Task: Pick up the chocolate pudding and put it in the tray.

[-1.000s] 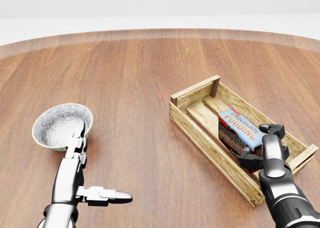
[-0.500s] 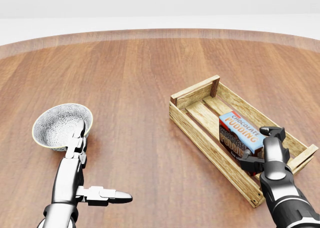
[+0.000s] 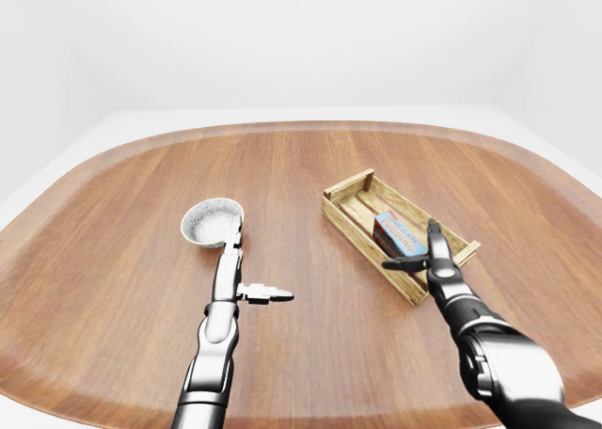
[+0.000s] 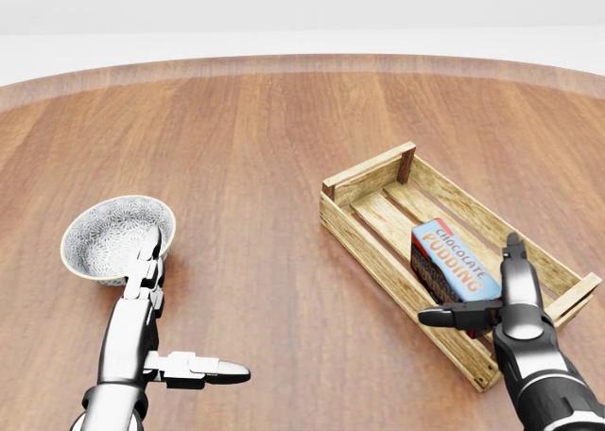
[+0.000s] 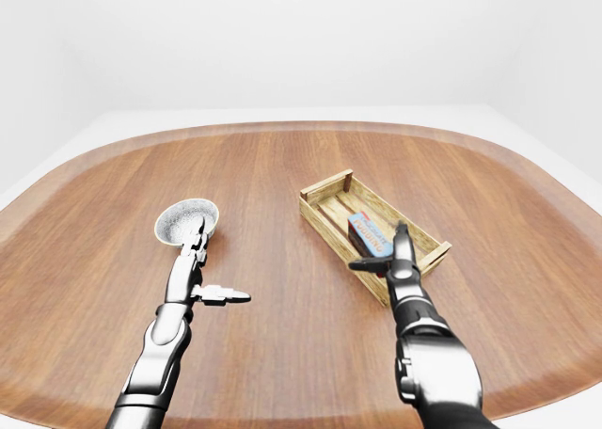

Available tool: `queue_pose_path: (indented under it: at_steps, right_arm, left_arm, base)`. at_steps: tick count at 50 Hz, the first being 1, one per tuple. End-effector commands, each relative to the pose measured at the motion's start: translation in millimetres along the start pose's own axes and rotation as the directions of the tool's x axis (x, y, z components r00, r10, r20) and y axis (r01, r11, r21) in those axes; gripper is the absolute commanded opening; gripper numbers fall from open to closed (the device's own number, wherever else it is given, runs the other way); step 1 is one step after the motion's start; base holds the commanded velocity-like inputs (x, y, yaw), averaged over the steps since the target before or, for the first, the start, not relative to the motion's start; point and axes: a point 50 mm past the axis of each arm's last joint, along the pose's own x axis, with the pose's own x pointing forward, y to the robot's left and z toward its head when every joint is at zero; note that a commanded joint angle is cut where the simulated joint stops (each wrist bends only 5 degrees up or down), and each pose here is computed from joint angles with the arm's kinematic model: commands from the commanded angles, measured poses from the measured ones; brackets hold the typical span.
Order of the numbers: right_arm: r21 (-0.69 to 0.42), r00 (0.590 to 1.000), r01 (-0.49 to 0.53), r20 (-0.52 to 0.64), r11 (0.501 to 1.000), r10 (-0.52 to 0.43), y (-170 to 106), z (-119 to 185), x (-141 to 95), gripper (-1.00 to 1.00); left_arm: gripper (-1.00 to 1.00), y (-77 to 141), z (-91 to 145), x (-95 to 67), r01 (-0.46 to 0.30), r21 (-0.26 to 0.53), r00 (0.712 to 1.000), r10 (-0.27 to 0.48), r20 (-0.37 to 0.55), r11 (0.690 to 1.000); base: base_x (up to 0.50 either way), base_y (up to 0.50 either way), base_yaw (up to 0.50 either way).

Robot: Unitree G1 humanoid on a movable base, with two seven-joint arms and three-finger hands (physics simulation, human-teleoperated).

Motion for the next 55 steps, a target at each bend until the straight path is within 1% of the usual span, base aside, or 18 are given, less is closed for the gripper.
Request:
queue_pose_path:
  at_steps: [1,4,7,9,13,18,20,26,27,28,37,38,39,42,46,49,52,55]
  right_arm:
    - [0.008,0.998,0.030,0.047,1.000,-0.030,-7,15,3,1.00]
    - [0.007,0.995,0.054,0.086,0.998,-0.055,-12,27,4,1.00]
    - [-0.008,0.992,0.089,0.086,0.996,-0.089,-15,24,4,1.00]
    - [0.013,0.982,0.115,0.151,0.993,-0.115,-23,42,5,1.00]
    - [0.029,0.967,0.128,0.220,0.991,-0.131,-31,58,4,1.00]
    - [0.070,0.926,0.140,0.343,0.988,-0.156,-42,84,-2,1.00]
    - [0.085,0.902,0.137,0.402,0.987,-0.160,-46,95,-7,1.00]
    - [0.132,0.800,0.123,0.573,0.984,-0.177,-57,130,-30,1.00]
    - [0.140,0.779,0.118,0.601,0.983,-0.179,-59,136,-34,1.00]
    - [0.146,0.737,0.120,0.650,0.982,-0.186,-62,147,-43,1.00]
    - [0.173,0.678,0.104,0.708,0.979,-0.197,-78,178,-72,1.00]
    - [0.180,0.639,0.101,0.742,0.979,-0.202,-83,187,-81,1.00]
    - [0.180,0.635,0.100,0.745,0.978,-0.202,-83,188,-82,1.00]
    - [0.190,0.545,0.095,0.812,0.977,-0.210,-91,206,-102,1.00]
    - [0.196,0.463,0.088,0.860,0.977,-0.215,-97,220,-121,1.00]
    - [0.203,0.364,0.078,0.906,0.976,-0.217,-103,233,-143,1.00]
    - [0.206,0.301,0.075,0.928,0.976,-0.220,-107,241,-158,1.00]
    - [0.213,0.209,0.073,0.952,0.974,-0.223,-113,251,-178,1.00]
  left_arm:
    - [1.00,3,3,-0.4,0.010,-0.059,1.000,-0.010,-0.003,0.998]
    - [1.00,3,3,-0.4,0.009,-0.059,1.000,-0.010,-0.003,0.998]
    - [1.00,3,3,-0.4,0.010,-0.059,1.000,-0.010,-0.003,0.998]
    - [1.00,3,3,-0.4,0.010,-0.059,1.000,-0.010,-0.003,0.998]
    - [1.00,3,3,-0.4,0.010,-0.059,1.000,-0.010,-0.003,0.998]
    - [1.00,3,3,-0.4,0.010,-0.059,1.000,-0.010,-0.003,0.998]
    - [1.00,3,3,-0.4,0.010,-0.059,1.000,-0.011,-0.003,0.998]
    - [1.00,3,3,-0.4,0.010,-0.059,1.000,-0.010,-0.003,0.998]
    - [1.00,3,3,-0.4,0.010,-0.059,1.000,-0.010,-0.003,0.998]
    - [1.00,3,3,-0.4,0.010,-0.058,1.000,-0.010,-0.002,0.998]
    - [1.00,3,3,-0.4,0.010,-0.059,1.000,-0.010,-0.003,0.998]
    - [1.00,3,3,-0.4,0.011,-0.058,1.000,-0.011,-0.003,0.998]
    - [1.00,3,3,-0.4,0.011,-0.058,1.000,-0.011,-0.003,0.998]
    - [1.00,3,3,-0.4,0.010,-0.058,1.000,-0.010,-0.003,0.998]
    - [1.00,3,3,-0.4,0.010,-0.058,1.000,-0.010,-0.003,0.998]
    - [1.00,3,3,-0.4,0.010,-0.058,1.000,-0.010,-0.003,0.998]
    - [1.00,3,3,-0.4,0.010,-0.059,1.000,-0.010,-0.002,0.998]
    - [1.00,3,3,-0.4,0.010,-0.058,1.000,-0.010,-0.003,0.998]
  base:
    - [0.00,0.00,0.00]
    - [0.00,0.00,0.00]
    - [0.00,0.00,0.00]
    - [0.00,0.00,0.00]
    - [0.00,0.00,0.00]
    - [0.00,0.00,0.00]
    - [0.00,0.00,0.00]
    - [0.00,0.00,0.00]
    - [0.00,0.00,0.00]
    - [0.00,0.00,0.00]
    - [0.00,0.00,0.00]
    - [0.00,0.00,0.00]
    - [0.00,0.00,0.00]
    - [0.00,0.00,0.00]
    - [0.00,0.00,0.00]
    - [0.00,0.00,0.00]
    - [0.00,0.00,0.00]
    - [0.00,0.00,0.00]
